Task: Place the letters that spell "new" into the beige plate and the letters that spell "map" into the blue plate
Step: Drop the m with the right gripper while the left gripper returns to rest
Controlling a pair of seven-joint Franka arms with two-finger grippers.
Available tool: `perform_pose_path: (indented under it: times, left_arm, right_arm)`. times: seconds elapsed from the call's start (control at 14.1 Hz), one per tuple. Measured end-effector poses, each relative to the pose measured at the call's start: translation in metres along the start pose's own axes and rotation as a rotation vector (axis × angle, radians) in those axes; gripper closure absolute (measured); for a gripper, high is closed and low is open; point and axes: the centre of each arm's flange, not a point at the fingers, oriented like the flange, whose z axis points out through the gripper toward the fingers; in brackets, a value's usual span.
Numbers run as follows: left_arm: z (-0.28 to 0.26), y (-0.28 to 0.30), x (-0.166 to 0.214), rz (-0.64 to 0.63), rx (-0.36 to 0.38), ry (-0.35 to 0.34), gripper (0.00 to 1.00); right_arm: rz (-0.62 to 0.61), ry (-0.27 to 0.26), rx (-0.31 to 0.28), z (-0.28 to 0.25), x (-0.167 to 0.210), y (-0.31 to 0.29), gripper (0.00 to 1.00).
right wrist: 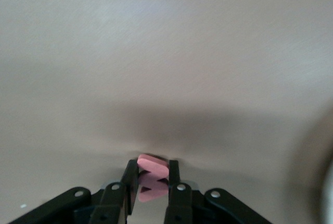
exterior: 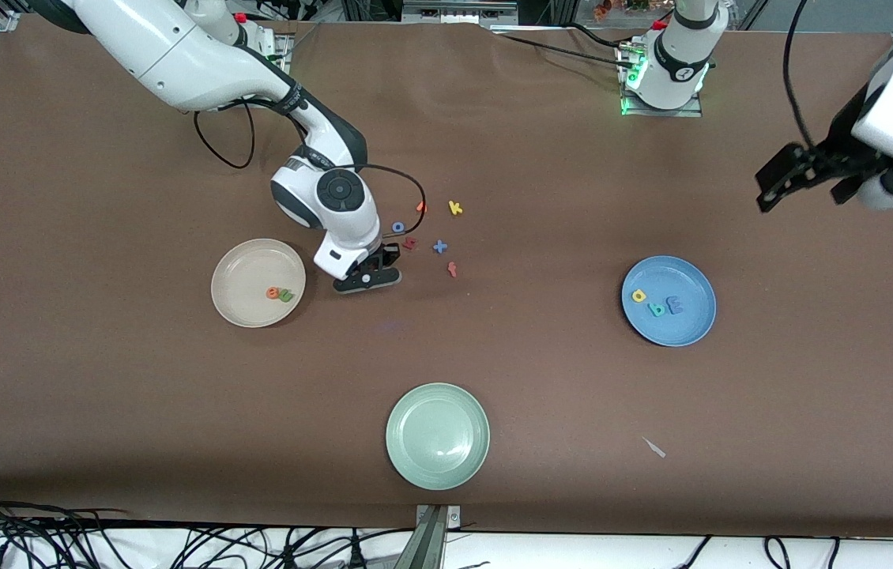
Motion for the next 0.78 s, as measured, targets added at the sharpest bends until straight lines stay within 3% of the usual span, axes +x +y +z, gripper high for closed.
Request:
perform_pose_path:
  times: [0.14,0.28,0.78]
  left_arm:
    - [0.019,-0.018,-0.007,0.027,0.011,-0.046,0.0]
    - [0.054,-0.027,-0.006,0.031,0.012,-0.097,0.0]
    - [0.06,-0.008,-0.015,0.077,0.008,-0.099,0.0]
  right_arm:
    - [-0.028,-0.031,-0.055,-0.022,0.024,0.024,0.73]
    - [-0.077,-0.039,-0.068,-0.039,0.042,0.055,0.73]
    - [-0.179,-0.144,-0.091,-0.023,0.047,0.16,0.73]
